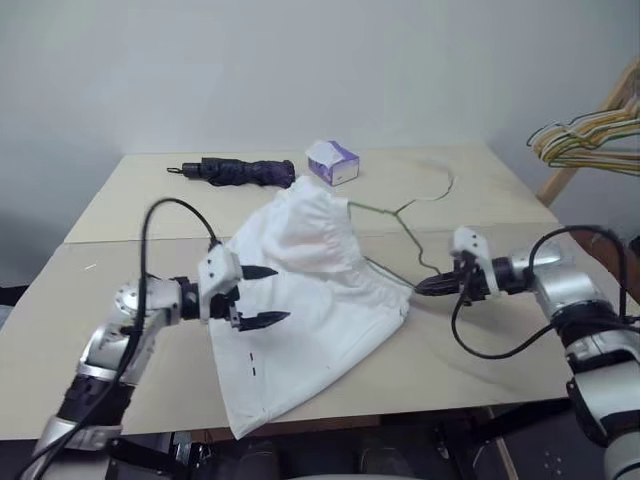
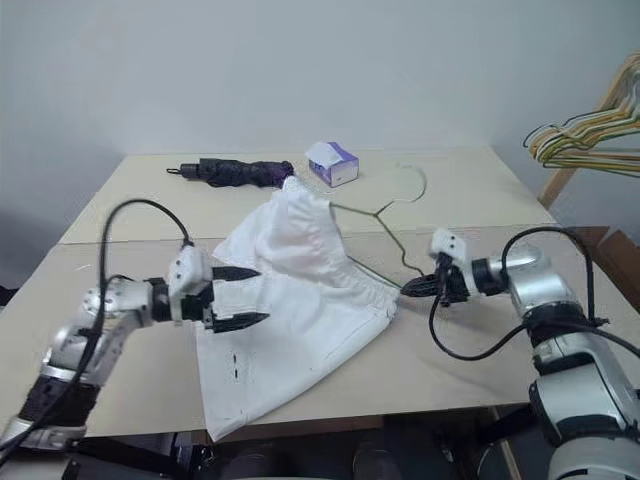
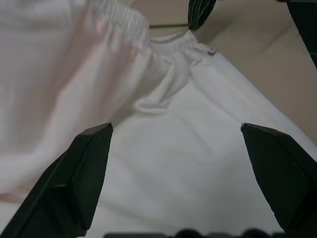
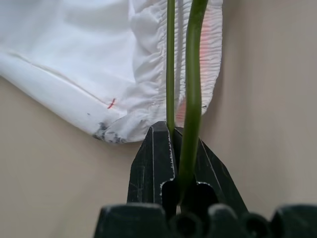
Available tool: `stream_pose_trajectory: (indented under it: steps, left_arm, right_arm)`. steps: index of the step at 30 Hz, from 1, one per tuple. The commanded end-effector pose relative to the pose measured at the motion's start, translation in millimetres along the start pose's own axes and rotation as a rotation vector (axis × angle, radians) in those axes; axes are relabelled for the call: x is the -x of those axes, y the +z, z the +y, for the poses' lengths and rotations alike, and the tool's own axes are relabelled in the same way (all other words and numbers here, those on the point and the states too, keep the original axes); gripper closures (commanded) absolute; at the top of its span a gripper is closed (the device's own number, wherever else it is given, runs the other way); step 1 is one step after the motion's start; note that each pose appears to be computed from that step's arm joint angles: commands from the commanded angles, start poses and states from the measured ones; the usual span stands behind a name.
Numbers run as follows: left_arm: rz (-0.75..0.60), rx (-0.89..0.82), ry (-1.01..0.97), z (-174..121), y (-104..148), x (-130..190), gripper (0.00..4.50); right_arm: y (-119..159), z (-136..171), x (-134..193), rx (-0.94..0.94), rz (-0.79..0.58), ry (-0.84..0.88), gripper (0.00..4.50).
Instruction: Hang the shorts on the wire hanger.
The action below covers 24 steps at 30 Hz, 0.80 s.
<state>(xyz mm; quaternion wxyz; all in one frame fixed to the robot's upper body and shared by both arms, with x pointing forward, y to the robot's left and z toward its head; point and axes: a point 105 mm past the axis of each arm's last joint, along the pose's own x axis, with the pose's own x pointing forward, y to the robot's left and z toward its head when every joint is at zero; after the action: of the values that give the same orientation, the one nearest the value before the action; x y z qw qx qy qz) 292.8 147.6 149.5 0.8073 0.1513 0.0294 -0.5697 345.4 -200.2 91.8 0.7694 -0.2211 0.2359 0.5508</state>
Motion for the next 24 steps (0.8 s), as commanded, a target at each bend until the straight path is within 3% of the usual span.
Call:
stream_pose_trajectory:
  steps: [1,4,7,17,24]
  left_arm:
    - [-0.218,-0.139,-0.012,11.8,77.5,22.6,0.02]
    - [-0.249,-0.201,0.043,33.1,98.2,32.7,0.02]
    - [-0.192,-0.244,0.071,58.1,98.6,32.7,0.02]
    - [0.207,-0.328,-0.24,71.2,45.1,15.3,0.02]
    - [0.298,-0.352,-0.285,75.8,31.4,10.4,0.02]
  right_arm:
    - [12.3,-2.6,-5.6,0.208,0.068,-0.067,4.5]
    - [10.0,-1.7,-17.6,0.309,0.128,-0.082,4.5]
    - [18.6,-0.8,-30.3,0.382,0.138,-0.081,4.5]
    - [63.1,3.0,-50.3,0.441,0.105,-0.072,4.5]
    - [69.7,7.1,-53.3,0.431,0.11,-0.08,4.5]
